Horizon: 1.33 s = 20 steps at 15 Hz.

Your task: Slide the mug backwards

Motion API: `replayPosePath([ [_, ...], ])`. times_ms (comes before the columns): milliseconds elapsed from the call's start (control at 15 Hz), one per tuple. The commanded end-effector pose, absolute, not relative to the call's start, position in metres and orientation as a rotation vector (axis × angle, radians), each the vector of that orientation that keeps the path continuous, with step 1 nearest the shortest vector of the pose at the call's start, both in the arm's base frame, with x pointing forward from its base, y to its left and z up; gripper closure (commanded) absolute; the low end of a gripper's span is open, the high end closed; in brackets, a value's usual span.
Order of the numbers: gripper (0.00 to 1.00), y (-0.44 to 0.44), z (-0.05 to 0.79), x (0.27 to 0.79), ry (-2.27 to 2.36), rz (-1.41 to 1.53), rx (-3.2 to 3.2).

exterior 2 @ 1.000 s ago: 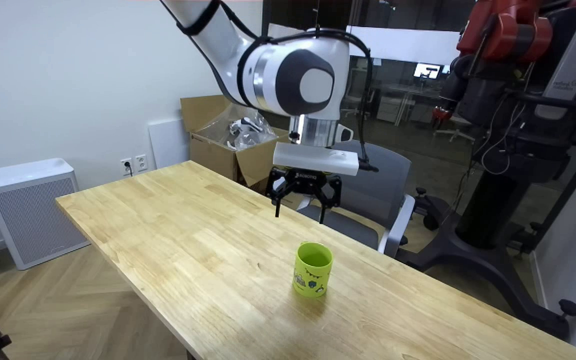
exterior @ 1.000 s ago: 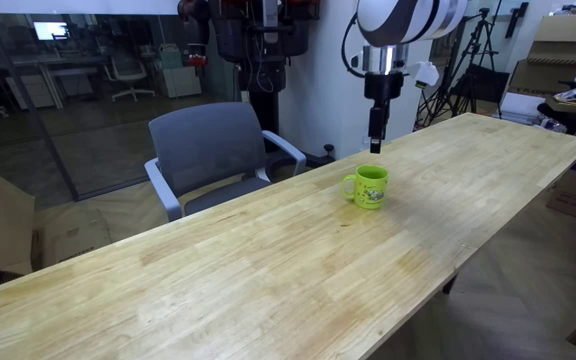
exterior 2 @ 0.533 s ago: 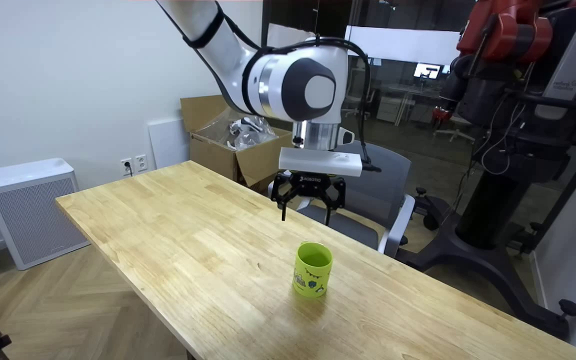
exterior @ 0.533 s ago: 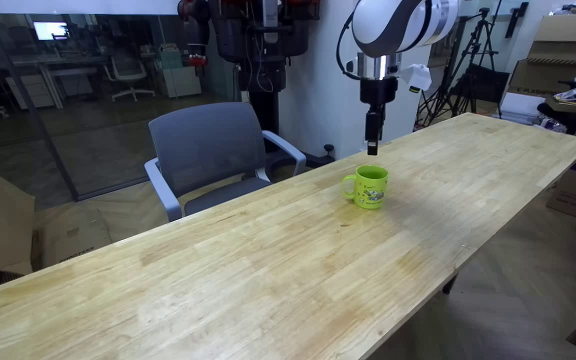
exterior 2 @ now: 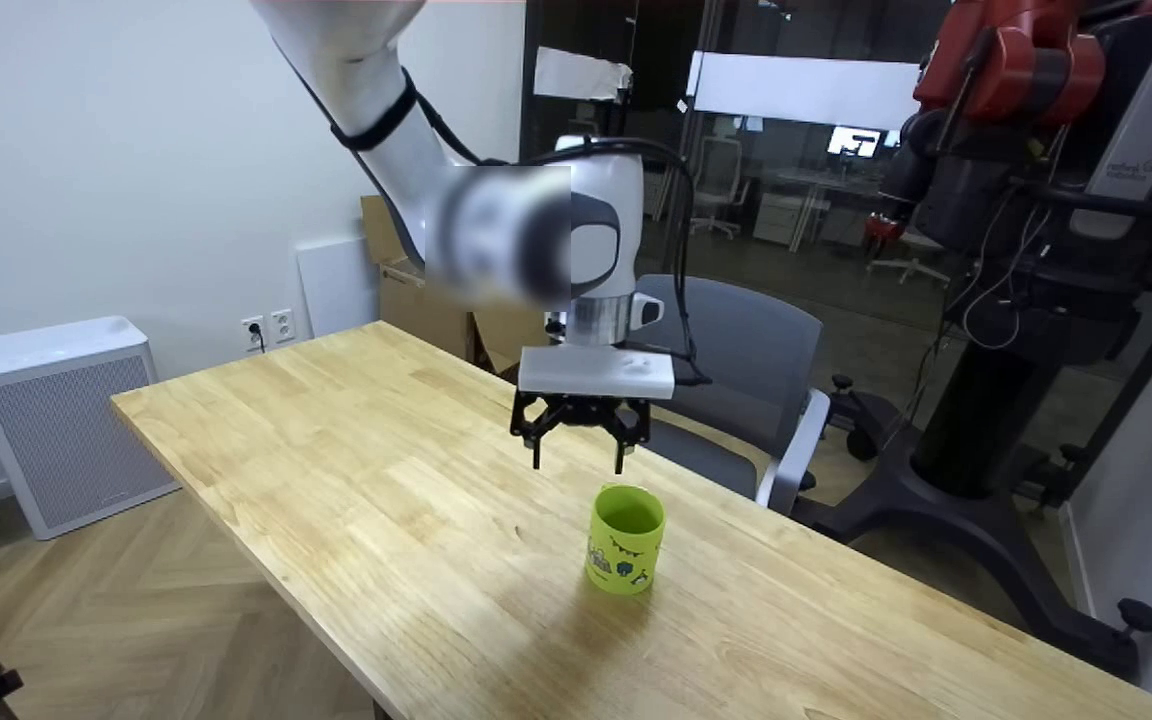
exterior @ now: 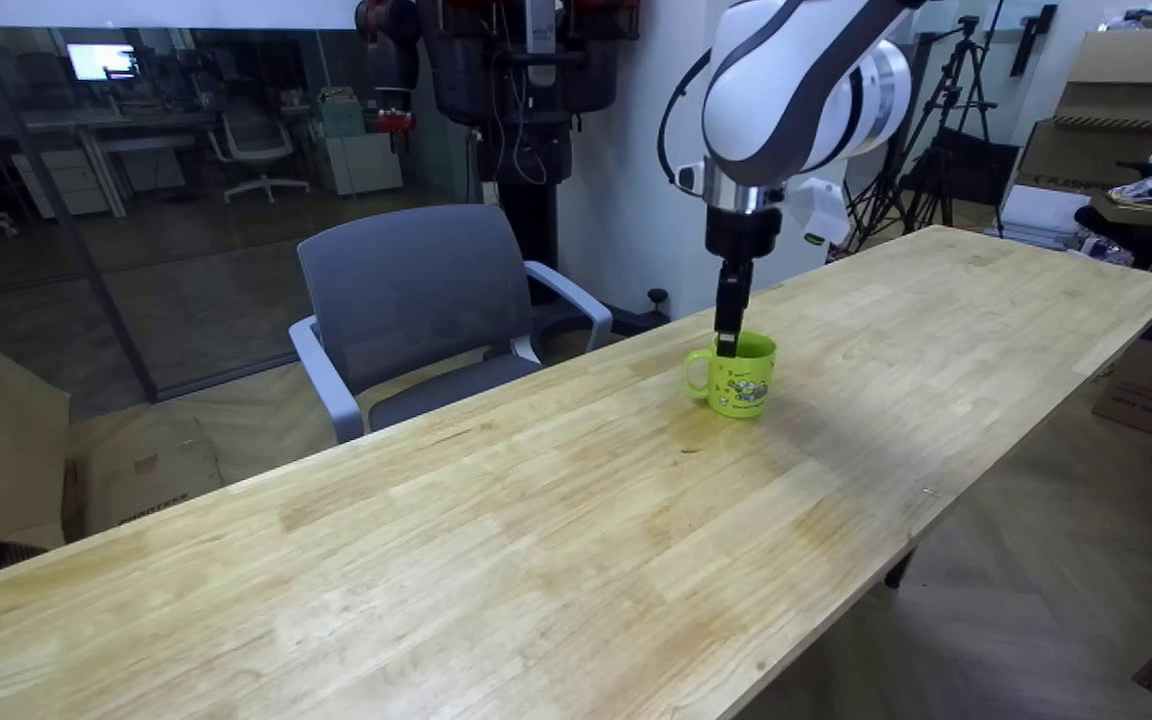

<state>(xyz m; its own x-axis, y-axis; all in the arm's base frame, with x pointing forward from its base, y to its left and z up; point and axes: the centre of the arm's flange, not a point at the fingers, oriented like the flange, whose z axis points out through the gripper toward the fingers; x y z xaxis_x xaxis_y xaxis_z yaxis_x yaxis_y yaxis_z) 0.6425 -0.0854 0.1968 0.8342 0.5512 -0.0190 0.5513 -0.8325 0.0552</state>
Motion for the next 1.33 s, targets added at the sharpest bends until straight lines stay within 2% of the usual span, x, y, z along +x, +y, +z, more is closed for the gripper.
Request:
replayPosePath([
  [0, 0.0, -0.077, 0.182, 0.627, 0.905, 0.04, 2.988],
  [400, 0.0, -0.092, 0.17, 0.605, 0.974, 0.107, 2.93],
  [1267, 0.0, -0.139, 0.162, 0.61, 1.154, 0.114, 2.968],
])
